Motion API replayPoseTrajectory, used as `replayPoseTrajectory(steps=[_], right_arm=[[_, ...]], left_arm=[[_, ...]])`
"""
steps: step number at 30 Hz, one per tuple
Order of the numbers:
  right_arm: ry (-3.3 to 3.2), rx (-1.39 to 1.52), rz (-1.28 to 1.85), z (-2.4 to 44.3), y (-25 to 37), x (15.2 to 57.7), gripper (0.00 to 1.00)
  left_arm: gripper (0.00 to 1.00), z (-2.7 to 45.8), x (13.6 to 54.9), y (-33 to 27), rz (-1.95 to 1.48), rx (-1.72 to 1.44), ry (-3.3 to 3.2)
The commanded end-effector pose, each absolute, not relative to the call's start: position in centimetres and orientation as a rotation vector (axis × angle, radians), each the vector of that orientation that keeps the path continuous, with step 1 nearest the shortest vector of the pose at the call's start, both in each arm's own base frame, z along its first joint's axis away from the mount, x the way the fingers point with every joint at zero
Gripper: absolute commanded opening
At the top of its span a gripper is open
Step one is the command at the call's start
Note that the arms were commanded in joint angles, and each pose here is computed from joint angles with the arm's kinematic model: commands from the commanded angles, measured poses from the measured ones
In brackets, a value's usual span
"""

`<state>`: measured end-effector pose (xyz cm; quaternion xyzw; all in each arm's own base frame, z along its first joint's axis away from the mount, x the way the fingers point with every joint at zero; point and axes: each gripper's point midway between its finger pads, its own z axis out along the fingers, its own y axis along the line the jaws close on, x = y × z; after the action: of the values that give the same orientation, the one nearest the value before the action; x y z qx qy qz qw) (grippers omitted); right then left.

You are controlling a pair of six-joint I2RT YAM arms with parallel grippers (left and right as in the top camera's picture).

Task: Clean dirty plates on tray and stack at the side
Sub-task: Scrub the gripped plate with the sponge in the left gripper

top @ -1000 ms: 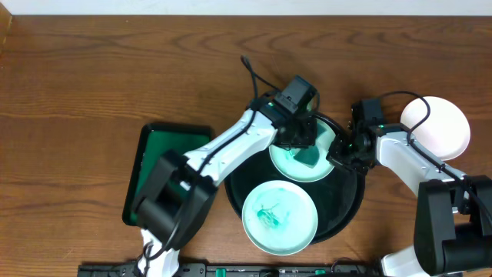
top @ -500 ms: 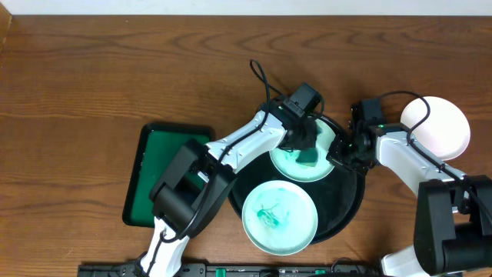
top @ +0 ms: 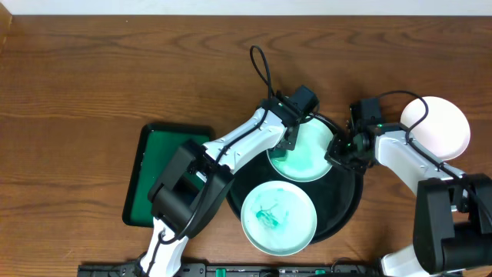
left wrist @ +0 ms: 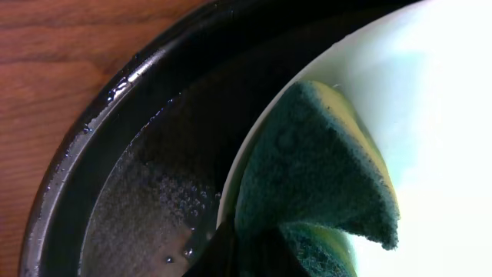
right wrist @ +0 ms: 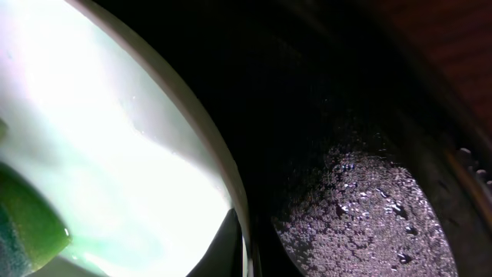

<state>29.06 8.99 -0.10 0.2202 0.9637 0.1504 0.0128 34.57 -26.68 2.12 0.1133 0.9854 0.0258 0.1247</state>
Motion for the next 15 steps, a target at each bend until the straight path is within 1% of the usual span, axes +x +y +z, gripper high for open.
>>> replayPoseTrajectory(steps=[1, 8, 12, 15], right_arm=[[3.135, 0.691, 0.396, -2.7, 9.2, 25.8, 0.01], [3.133, 0.690, 0.385, -2.7, 9.0, 25.9, 0.01], [3.133, 0.689, 0.379, -2.7, 9.0, 25.9, 0.01], [3.133, 0.690, 0.379, -2.7, 9.0, 25.9, 0.01]], left_arm=[[0.07, 1.3, 35.5, -22.5, 0.298, 0.321, 2.863], [0.07, 0.5, 30.6, -28.5, -0.072, 0.488, 3.014], [0.07, 0.8, 27.7, -32.6, -0.300, 0.630, 3.033], [0.07, 1.1, 25.9, -34.9, -0.408, 0.702, 3.027]])
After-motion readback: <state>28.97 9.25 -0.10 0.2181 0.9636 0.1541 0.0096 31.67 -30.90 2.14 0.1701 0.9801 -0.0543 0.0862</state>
